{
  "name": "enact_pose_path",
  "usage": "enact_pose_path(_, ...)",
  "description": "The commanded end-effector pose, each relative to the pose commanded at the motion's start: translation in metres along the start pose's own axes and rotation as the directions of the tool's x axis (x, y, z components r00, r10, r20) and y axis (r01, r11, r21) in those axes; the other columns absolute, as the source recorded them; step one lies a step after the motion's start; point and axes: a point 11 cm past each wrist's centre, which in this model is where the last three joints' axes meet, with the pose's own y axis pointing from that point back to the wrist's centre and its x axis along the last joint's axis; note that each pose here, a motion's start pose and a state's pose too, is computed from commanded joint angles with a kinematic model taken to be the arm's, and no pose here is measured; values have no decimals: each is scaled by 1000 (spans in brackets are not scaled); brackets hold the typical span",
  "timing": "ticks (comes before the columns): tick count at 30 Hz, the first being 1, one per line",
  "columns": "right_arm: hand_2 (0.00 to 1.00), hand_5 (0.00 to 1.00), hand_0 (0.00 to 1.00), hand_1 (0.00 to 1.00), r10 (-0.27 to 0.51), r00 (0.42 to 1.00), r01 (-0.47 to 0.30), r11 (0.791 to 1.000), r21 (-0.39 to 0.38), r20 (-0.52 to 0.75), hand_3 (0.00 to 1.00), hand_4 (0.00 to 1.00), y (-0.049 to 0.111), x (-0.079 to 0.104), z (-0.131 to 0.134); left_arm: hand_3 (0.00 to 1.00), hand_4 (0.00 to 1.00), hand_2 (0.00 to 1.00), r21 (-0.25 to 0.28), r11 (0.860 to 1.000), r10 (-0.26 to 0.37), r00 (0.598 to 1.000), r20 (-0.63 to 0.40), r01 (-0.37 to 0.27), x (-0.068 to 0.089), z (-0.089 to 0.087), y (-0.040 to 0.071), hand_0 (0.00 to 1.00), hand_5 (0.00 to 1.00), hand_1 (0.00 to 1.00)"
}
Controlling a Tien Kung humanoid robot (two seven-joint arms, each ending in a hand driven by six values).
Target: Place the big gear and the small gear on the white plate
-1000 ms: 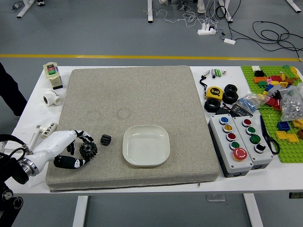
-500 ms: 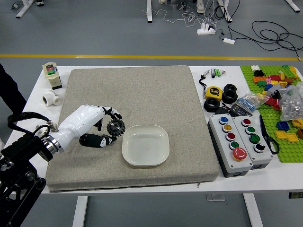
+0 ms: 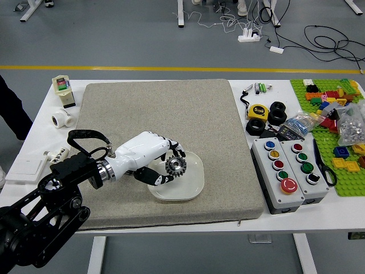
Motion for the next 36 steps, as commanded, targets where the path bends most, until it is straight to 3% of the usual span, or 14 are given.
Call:
enact_pose_path(1,694,735,612,608,0,1000,0,1000,0,0,567,759,0,0,0,779,984,726,3,1000,0,1000,-1,0,-1,-1,0,425,188,609)
enact_pose_path(2,694,734,612,608,0,1000,0,1000,0,0,568,758,0,0,0,928,998,985,4,1000,-1,1000,-2,1,-2,-1,0,610,285,760)
enact_pose_path(7,694,734,612,608,0,1000,0,1000,2,1,568,758,0,0,-1,928,998,985,32,999,19,1000,-6,-19,-3,-10,1,610,285,760)
enact_pose_path(8,694,734,612,607,0,1000,0,1000,2,1,567,759,0,0,-1,980,998,998,37,999,23,1000,-7,-23,-3,-11,1,685,273,812)
enact_pose_path(12,694,734,612,607,1,1000,-1,1000,3,3,567,759,0,0,-1,980,998,998,55,997,56,998,-11,-55,2,-15,4,685,273,812)
enact_pose_path(19,694,734,612,607,2,1000,-2,1000,-1,2,567,759,0,1,1,961,998,998,116,990,78,997,-16,-75,16,-33,16,687,289,809)
enact_pose_path(20,694,734,612,607,2,1000,-2,1000,-2,1,567,759,0,1,1,886,921,907,121,991,64,998,-17,-61,17,-36,19,667,156,771)
enact_pose_path(25,694,734,612,607,3,1000,-3,1000,-7,1,567,759,0,1,3,886,921,907,140,990,-8,1000,-11,10,14,-49,32,667,156,771)
enact_pose_path(26,694,733,612,607,3,1000,-3,1000,-8,1,567,760,0,1,4,821,860,790,143,989,-21,1000,-10,22,13,-52,34,627,99,715)
enact_pose_path(31,694,733,612,607,4,1000,-4,1000,-11,-2,567,760,-1,1,5,821,860,790,172,983,-70,998,-6,70,4,-65,42,627,99,715)
enact_pose_path(32,694,733,613,607,5,1000,-5,1000,-12,-3,568,761,-1,1,6,629,735,660,184,980,-73,997,-4,73,1,-69,44,483,58,612)
enact_pose_path(36,694,733,613,607,5,1000,-5,1000,-15,-5,568,761,-1,1,7,629,735,660,214,974,-73,997,2,71,-6,-80,47,483,58,612)
